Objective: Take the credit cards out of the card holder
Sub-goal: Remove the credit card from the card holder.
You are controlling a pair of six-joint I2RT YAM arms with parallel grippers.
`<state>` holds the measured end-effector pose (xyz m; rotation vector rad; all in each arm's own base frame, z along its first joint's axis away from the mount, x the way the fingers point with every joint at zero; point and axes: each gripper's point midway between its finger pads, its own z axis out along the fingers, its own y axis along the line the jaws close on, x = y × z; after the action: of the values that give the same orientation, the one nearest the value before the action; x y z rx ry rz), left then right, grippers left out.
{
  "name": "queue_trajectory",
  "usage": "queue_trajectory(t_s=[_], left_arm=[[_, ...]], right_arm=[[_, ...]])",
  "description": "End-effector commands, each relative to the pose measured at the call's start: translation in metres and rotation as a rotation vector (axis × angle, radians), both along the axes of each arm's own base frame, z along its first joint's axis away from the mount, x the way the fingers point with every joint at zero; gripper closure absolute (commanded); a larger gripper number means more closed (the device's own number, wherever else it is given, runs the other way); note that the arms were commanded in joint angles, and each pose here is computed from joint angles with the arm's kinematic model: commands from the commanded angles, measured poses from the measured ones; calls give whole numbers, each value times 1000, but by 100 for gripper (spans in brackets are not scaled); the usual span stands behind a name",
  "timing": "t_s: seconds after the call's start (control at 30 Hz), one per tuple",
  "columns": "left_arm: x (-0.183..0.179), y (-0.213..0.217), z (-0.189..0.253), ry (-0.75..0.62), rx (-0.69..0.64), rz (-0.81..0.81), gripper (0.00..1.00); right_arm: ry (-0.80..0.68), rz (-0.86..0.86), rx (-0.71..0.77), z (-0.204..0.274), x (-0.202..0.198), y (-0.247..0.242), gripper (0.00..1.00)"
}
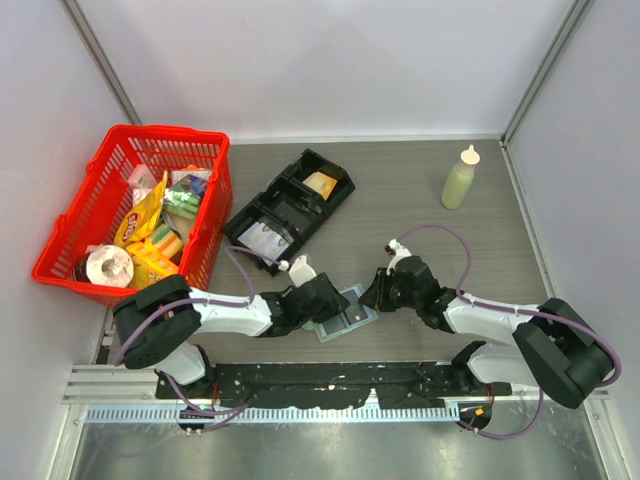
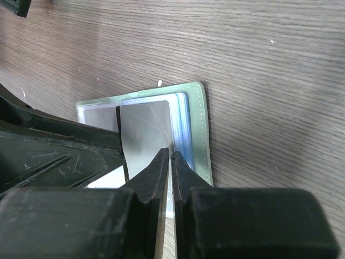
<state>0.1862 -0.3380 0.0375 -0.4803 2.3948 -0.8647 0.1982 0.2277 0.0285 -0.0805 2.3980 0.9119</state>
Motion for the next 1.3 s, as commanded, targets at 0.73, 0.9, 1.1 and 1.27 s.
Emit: queue_trajectory(t_s=[0.73, 0.9, 1.1, 1.27], left_arm=[[-4, 0, -11, 47, -188, 86, 87], [-4, -8, -10, 44, -184, 59, 87], [-5, -4, -10, 45, -192, 72, 100], [-7, 6, -10, 44, -195, 91, 100]], right_arm=[[84, -13, -11, -18, -10, -9, 89], [90, -13, -5, -19, -10, -9, 89], [90, -20, -5, -19, -10, -9, 89], [95, -33, -12, -21, -9, -12, 89]])
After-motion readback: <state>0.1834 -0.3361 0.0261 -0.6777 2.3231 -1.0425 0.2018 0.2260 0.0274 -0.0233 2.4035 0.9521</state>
